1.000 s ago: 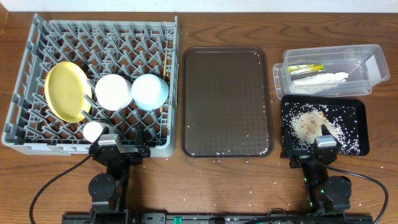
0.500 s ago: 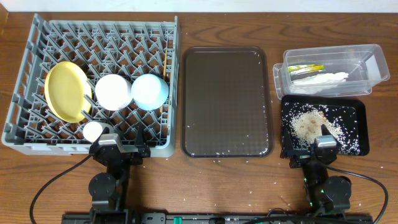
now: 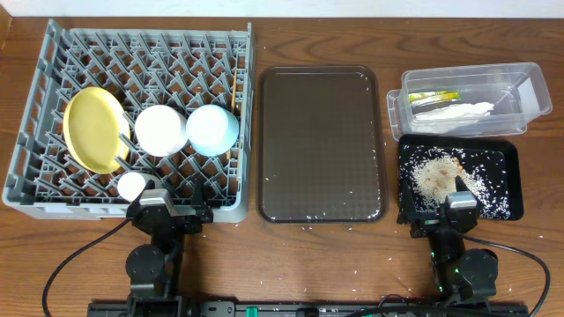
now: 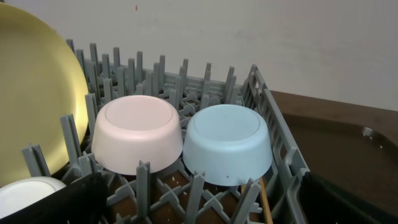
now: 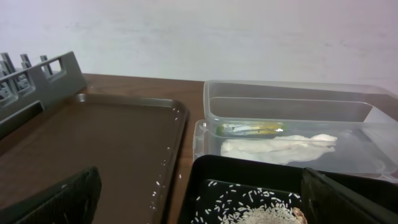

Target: Sort waste into correct bins and load items into the dishwasher

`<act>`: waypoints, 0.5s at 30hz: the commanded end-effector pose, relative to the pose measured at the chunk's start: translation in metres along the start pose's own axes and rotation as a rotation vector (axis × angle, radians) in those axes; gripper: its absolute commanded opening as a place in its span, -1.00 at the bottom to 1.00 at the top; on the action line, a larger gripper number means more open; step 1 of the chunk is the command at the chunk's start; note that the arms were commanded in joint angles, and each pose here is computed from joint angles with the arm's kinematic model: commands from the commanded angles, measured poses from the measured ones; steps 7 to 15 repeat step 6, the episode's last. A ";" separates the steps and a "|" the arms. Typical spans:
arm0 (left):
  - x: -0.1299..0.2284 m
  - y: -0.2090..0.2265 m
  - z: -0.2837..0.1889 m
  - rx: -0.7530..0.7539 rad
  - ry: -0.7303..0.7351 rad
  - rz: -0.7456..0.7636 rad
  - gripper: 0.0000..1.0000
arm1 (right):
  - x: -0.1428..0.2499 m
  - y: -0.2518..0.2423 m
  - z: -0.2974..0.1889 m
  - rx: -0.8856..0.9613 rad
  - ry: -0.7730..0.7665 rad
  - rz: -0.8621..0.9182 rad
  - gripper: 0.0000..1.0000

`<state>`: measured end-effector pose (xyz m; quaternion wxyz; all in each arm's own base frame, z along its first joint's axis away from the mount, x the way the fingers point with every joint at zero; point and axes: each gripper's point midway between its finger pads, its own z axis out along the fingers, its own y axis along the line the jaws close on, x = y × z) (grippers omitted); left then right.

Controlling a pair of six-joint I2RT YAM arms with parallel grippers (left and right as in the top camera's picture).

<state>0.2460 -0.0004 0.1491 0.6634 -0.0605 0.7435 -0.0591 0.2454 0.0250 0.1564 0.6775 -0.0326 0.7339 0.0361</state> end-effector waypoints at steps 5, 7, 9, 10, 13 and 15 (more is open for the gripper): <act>0.015 0.002 0.000 -0.002 0.056 0.000 0.97 | 0.001 -0.003 0.000 0.012 0.000 -0.014 0.98; 0.015 0.002 0.000 -0.002 0.056 0.000 0.97 | 0.001 -0.003 0.000 0.012 0.000 -0.014 0.98; 0.015 0.002 0.000 -0.002 0.056 0.000 0.97 | 0.001 -0.003 0.000 0.012 0.000 -0.014 0.98; 0.015 0.002 0.000 -0.002 0.056 0.000 0.97 | 0.001 -0.003 0.000 0.012 0.000 -0.014 0.98; 0.015 0.002 0.000 -0.002 0.056 0.000 0.97 | 0.001 -0.003 0.000 0.012 0.000 -0.014 0.98; 0.015 0.002 0.000 -0.002 0.056 0.000 0.97 | 0.001 -0.003 0.000 0.012 0.000 -0.014 0.98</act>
